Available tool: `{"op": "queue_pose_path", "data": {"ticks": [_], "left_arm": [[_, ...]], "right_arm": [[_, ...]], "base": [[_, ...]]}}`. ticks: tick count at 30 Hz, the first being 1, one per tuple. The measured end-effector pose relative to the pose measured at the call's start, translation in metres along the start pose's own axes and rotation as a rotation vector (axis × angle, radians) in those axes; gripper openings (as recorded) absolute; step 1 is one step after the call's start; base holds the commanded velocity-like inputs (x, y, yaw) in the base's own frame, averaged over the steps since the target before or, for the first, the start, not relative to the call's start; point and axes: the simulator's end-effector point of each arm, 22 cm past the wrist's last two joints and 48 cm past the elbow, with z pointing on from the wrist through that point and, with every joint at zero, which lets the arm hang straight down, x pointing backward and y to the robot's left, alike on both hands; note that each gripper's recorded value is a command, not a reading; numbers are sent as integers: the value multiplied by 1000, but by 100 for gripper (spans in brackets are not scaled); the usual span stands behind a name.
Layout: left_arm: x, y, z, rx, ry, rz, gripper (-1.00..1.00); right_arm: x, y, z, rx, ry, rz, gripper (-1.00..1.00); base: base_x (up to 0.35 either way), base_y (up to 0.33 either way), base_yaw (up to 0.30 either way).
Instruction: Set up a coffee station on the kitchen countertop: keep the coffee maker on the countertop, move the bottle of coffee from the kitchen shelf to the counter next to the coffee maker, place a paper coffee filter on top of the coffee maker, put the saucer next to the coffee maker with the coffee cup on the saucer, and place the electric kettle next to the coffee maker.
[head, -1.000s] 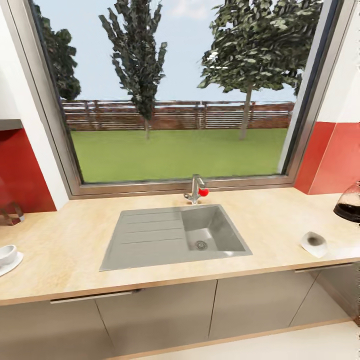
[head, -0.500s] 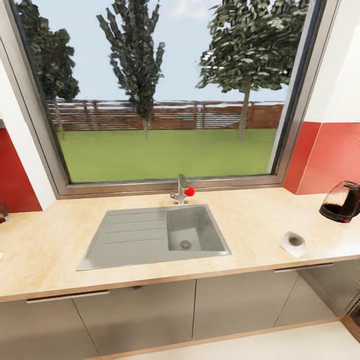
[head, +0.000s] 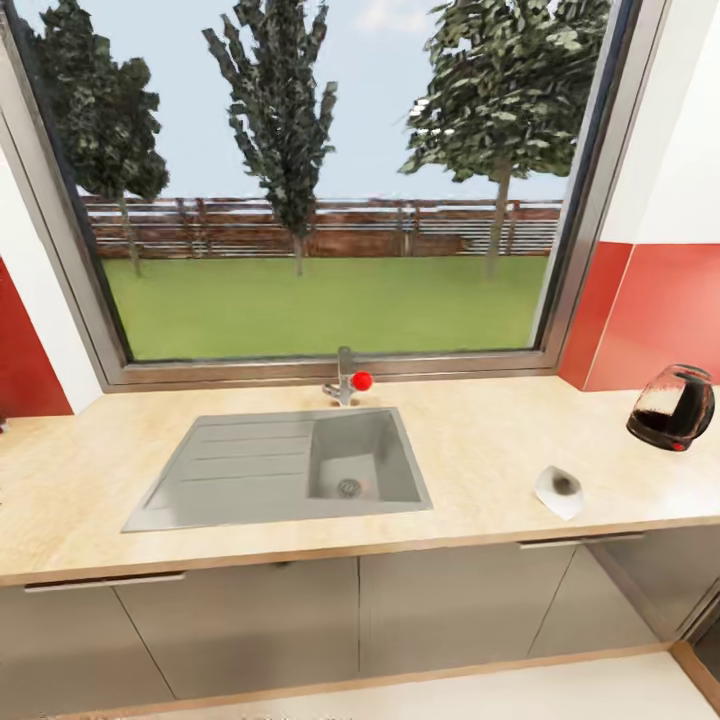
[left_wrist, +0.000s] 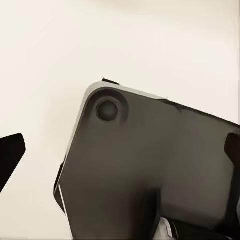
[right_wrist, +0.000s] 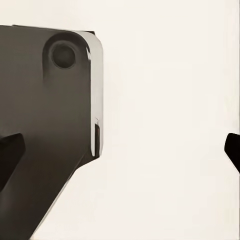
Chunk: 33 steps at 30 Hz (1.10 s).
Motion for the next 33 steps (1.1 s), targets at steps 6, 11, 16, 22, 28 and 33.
{"op": "queue_pose_path", "data": {"ticks": [6, 11, 16, 22, 28, 33], "left_arm": [[1, 0, 0, -1, 3, 0, 100], [1, 0, 0, -1, 3, 0, 100], [1, 0, 0, -1, 3, 0, 100], [1, 0, 0, -1, 3, 0, 100], [2, 1, 0, -1, 4, 0, 100], [2, 1, 0, -1, 4, 0, 100]], "right_arm": [[1, -2, 0, 8, 4, -1, 100], [2, -2, 0, 9, 4, -1, 100], [1, -3, 0, 10, 4, -1, 100], [2, -4, 0, 12, 5, 1, 100], [2, -4, 0, 13, 5, 2, 100], [1, -4, 0, 13, 4, 2, 100]], "base": [[0, -296, 65], [0, -297, 11], [0, -297, 2], [0, -298, 0], [0, -299, 0], [0, -299, 0]]}}
